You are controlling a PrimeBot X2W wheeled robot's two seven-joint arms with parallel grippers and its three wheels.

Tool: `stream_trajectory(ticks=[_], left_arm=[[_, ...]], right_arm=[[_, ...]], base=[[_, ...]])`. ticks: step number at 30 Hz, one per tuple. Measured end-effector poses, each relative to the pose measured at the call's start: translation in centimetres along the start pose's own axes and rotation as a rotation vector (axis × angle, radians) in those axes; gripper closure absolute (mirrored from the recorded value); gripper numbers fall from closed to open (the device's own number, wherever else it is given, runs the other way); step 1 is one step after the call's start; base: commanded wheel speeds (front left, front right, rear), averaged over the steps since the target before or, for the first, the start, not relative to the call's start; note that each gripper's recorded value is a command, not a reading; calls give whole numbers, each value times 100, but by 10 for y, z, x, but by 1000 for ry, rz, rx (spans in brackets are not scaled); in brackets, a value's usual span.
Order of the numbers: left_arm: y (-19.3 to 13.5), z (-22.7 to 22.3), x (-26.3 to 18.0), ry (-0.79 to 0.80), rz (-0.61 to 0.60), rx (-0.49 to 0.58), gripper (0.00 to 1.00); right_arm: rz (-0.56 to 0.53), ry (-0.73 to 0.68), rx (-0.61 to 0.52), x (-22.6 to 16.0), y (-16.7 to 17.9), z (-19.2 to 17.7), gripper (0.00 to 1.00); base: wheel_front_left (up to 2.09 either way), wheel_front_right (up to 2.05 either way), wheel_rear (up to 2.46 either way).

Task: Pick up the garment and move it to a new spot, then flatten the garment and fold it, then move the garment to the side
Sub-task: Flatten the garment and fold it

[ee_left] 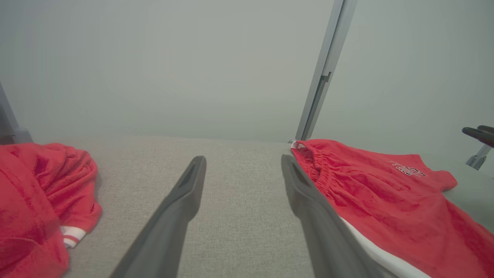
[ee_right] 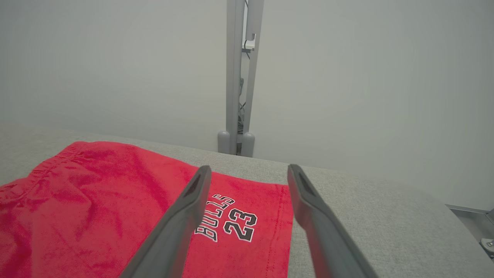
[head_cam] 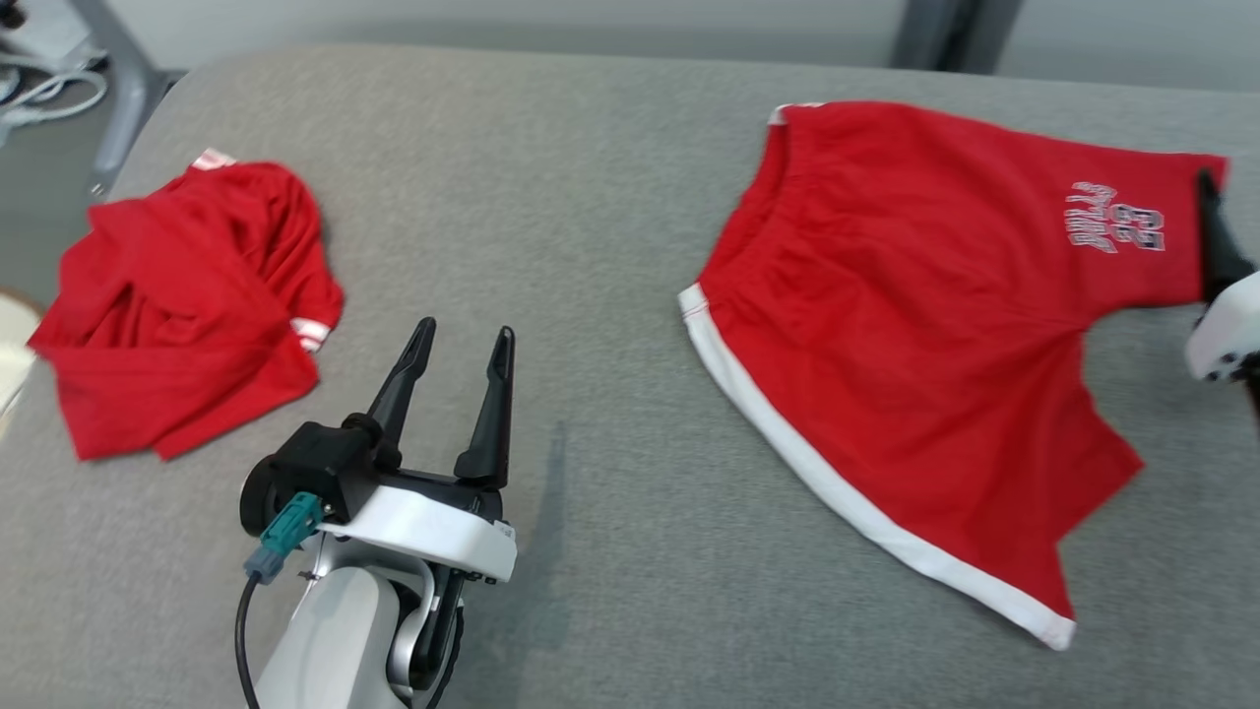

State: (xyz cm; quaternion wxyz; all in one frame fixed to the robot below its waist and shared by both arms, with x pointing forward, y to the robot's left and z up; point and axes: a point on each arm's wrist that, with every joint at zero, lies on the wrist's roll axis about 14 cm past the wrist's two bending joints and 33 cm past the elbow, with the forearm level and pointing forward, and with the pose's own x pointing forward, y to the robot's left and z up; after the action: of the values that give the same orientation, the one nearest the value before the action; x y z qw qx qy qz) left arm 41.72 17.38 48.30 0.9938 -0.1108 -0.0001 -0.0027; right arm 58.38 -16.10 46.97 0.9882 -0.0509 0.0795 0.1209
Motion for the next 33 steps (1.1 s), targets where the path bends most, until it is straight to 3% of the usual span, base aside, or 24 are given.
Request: stream_trajectory(ticks=[13,20,30,33], left_arm=[[-44,-3,10,9,-115,-51,0],[-59,-23,15,71,-152,-67,0],[-75,-75,32,253,-173,-86,0],[-87,-86,46,319,-186,-153,0]], right_arm=[[-49,-134,236,-122,18,-11,0],[-85,-138,292,-155,25,-22,0],[-133,-142,292,-170,14,-27,0],[-151,-131,293,-173,10,-32,0]], base=[[0,0,0],[0,0,0],[0,0,0],[0,0,0]])
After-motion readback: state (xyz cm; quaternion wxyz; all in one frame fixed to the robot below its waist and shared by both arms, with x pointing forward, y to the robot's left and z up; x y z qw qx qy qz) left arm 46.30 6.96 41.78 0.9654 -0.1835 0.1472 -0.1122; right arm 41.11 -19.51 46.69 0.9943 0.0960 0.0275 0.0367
